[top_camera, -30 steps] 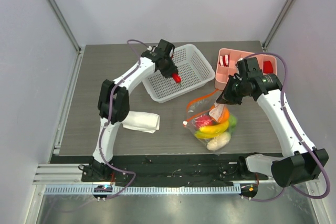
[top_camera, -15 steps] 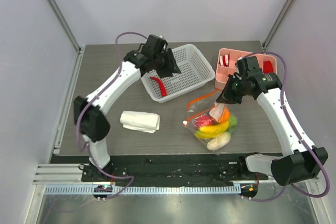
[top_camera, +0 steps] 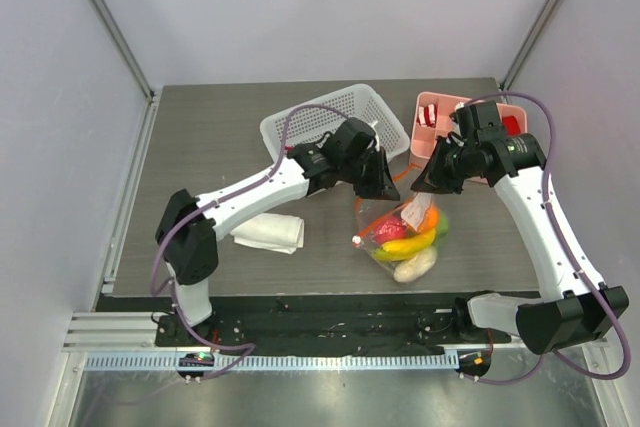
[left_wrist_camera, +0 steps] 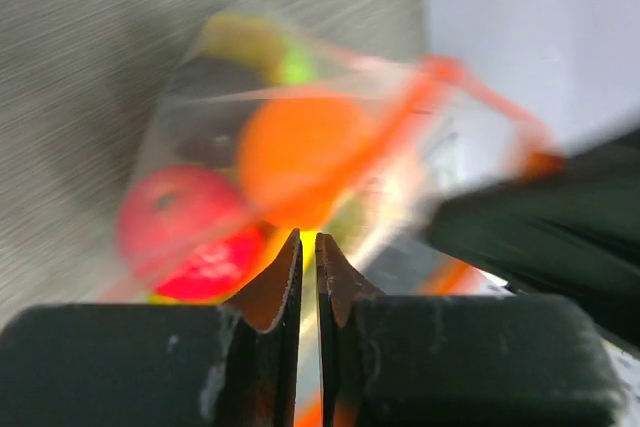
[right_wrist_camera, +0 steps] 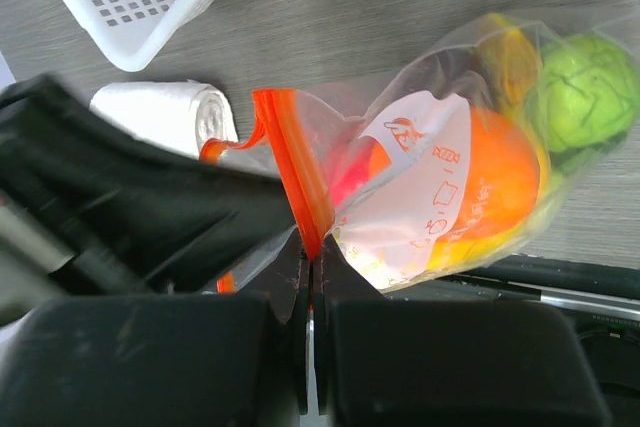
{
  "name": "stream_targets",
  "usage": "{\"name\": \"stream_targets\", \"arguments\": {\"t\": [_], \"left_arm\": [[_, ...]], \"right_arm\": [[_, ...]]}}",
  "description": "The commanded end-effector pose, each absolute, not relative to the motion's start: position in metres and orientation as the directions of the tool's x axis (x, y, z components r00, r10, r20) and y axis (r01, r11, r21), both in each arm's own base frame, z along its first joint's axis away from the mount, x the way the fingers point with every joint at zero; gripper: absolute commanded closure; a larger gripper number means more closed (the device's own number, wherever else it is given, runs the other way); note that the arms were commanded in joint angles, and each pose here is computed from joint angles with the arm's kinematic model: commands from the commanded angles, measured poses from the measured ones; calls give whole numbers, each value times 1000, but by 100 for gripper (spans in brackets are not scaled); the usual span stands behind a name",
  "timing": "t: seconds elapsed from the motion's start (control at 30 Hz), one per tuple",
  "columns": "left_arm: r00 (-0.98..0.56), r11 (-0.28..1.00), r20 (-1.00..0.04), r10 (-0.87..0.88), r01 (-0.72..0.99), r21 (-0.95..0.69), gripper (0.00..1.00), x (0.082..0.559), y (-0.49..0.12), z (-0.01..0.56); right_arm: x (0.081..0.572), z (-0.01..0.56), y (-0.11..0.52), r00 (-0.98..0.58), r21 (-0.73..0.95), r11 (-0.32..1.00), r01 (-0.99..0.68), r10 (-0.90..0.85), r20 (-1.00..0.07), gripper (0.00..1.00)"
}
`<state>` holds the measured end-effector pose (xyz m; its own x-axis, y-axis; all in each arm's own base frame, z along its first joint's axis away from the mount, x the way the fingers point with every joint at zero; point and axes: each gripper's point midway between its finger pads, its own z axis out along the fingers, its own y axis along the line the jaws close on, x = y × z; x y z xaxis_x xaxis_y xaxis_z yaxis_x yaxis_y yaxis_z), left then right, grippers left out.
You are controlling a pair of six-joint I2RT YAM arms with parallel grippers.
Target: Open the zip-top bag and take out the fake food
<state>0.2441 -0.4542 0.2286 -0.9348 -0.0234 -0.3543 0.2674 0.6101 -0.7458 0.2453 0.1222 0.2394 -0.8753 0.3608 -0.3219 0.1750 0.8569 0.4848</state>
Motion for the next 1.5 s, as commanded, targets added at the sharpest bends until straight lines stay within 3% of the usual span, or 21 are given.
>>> {"name": "stream_targets", "arguments": {"t": [0.0,0.2,0.3,0.33,0.43,0.53,0.63,0.83,1.2,1.4,1.47], "left_arm": [[-919,610,-393,-38,291,-738,92,248,-450,233],[-945,589,-326,34,283,-757,84,229,-471,206],[-943,594,-331,44,291,-750,71,225,-477,202],[-943,601,-331,42,288,-745,61,225,-477,200],[-942,620,-332,45,287,-730,46,224,-475,191],[-945,616,-323,57,288,-733,35,221,-476,180],[-940,592,-334,69,308,-744,31,220,-486,172],[-921,468,-390,20,353,-810,28,226,-509,178],[-918,410,-396,6,364,-836,29,229,-529,148],[-903,341,-429,38,415,-844,44,218,-541,143],[-904,371,-426,33,407,-835,48,219,-539,133]], "right_arm": [[246,258,128,-867,524,841,131,354,-352,99],[243,255,128,-872,522,844,122,342,-350,99],[242,255,129,-874,526,842,119,340,-347,99],[242,255,129,-874,527,841,121,342,-345,99],[243,257,132,-874,545,829,121,349,-338,99],[242,258,138,-877,576,809,116,355,-323,99],[239,254,142,-879,598,790,132,373,-298,99],[235,248,145,-885,612,777,149,381,-267,99],[234,239,143,-893,593,788,165,374,-249,99],[233,235,140,-893,577,799,170,372,-253,99],[232,234,140,-892,577,798,173,375,-252,99]]}}
